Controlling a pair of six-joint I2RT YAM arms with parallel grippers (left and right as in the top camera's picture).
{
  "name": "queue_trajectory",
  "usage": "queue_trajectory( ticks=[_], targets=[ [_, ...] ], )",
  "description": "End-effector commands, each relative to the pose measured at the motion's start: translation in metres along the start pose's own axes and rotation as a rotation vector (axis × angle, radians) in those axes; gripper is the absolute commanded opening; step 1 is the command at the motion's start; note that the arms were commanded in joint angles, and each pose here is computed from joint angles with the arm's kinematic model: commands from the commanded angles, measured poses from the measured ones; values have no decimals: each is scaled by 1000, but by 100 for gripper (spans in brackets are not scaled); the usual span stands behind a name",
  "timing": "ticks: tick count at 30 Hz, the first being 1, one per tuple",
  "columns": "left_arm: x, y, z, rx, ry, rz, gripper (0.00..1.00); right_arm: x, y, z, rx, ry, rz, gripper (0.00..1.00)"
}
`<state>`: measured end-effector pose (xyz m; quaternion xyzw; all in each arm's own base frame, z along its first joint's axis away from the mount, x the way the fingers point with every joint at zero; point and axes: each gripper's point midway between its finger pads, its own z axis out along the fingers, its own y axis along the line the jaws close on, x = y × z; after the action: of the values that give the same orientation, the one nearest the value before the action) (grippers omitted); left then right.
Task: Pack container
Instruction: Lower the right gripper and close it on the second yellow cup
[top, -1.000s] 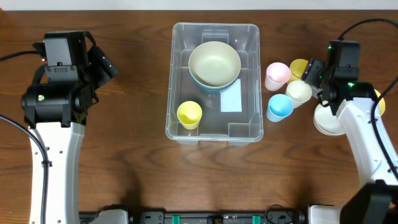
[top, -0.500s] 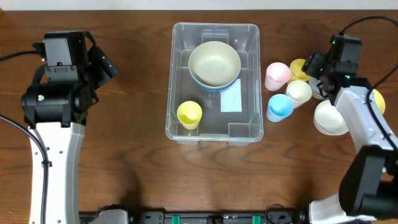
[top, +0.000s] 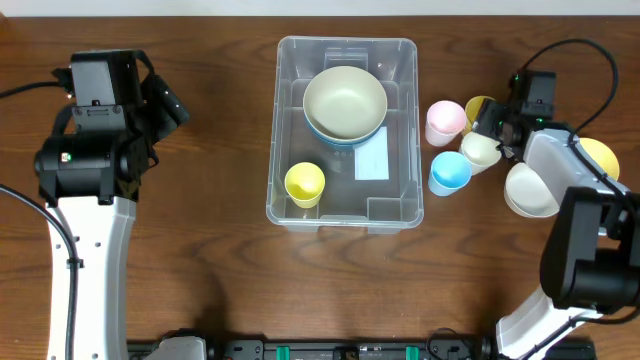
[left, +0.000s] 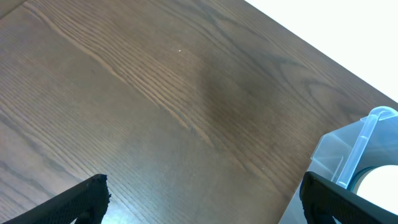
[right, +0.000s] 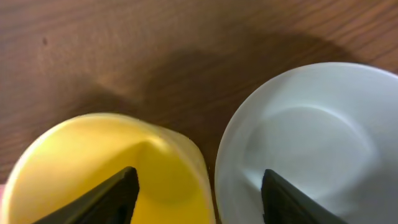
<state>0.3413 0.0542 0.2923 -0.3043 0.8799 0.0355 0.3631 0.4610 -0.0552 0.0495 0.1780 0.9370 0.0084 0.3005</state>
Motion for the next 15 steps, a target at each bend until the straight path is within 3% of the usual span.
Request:
queue_trajectory(
  ticks=[1,15],
  targets=[
    [-4,2,-1,-13,-12,-5,98,-4,-1,1,-3,-8,-24,58],
    [-4,2,-1,-13,-13,-6,98,-8,0,0,-6,-25,-48,55]
  ],
)
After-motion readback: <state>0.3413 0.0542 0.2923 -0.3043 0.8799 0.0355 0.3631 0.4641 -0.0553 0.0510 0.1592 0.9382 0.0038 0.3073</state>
